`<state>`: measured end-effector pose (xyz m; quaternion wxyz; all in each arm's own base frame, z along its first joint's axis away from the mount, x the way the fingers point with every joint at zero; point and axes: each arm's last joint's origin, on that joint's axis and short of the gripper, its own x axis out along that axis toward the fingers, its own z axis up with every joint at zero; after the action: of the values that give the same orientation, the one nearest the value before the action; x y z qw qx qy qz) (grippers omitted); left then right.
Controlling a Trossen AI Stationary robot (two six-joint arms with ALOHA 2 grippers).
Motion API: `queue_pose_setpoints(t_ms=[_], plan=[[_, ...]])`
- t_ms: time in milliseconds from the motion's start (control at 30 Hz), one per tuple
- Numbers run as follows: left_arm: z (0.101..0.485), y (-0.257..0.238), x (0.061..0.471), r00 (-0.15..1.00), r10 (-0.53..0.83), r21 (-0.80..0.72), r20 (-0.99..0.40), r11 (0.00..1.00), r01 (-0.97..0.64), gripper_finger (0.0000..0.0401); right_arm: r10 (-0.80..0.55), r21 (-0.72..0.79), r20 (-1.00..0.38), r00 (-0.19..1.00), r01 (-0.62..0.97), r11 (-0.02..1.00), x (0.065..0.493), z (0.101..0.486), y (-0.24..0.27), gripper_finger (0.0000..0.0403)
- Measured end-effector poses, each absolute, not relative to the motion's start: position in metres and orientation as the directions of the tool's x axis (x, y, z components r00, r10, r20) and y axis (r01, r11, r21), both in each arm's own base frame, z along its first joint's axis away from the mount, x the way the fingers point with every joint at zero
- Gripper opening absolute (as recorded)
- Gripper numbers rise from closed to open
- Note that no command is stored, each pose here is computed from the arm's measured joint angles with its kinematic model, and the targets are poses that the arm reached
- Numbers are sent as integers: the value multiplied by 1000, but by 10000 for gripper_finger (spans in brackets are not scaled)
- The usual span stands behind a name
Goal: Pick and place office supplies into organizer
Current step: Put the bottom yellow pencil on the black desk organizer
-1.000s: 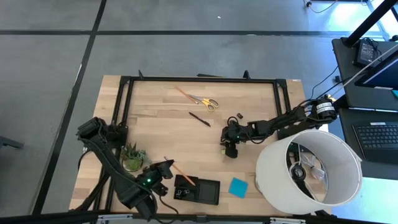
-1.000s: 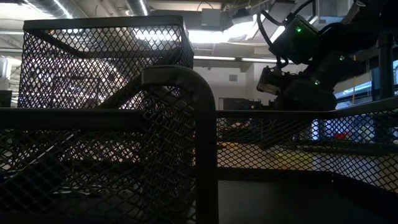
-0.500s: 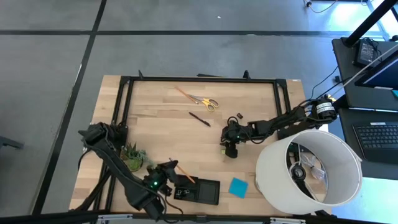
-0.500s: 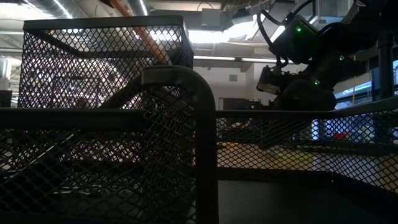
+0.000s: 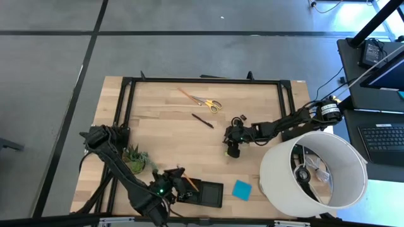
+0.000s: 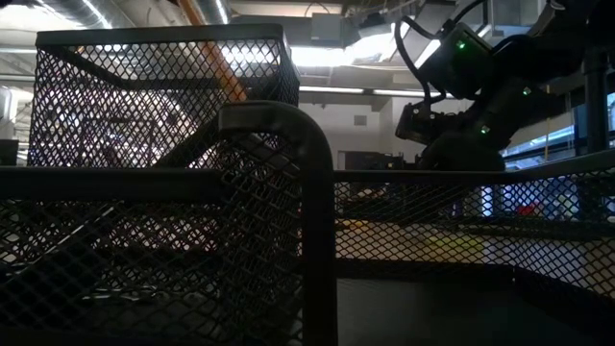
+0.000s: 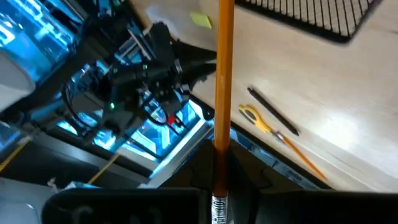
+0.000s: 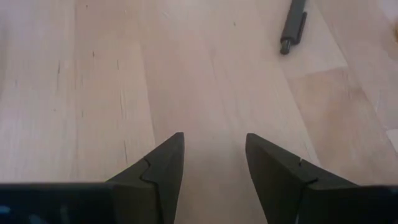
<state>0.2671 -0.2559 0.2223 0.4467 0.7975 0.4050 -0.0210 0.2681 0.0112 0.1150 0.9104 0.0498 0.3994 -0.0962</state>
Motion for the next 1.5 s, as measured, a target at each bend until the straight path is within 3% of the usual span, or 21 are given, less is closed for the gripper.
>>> queue_pose_setpoints(t_ms=[400, 700, 1200, 1500], plan=[[190, -260, 282, 651, 653, 636, -387, -323, 701, 17, -135, 22, -736, 663, 223, 975, 268, 115, 11, 174], [191, -263, 284, 665, 637, 645, -388, -327, 690, 20, -135, 22, -736, 663, 223, 975, 268, 115, 11, 174], [191, -265, 285, 674, 632, 695, -382, -285, 660, 105, -135, 22, -736, 663, 223, 975, 268, 115, 11, 174], [203, -270, 286, 690, 620, 720, -373, -276, 637, 127, -135, 22, -736, 663, 223, 975, 268, 115, 11, 174]])
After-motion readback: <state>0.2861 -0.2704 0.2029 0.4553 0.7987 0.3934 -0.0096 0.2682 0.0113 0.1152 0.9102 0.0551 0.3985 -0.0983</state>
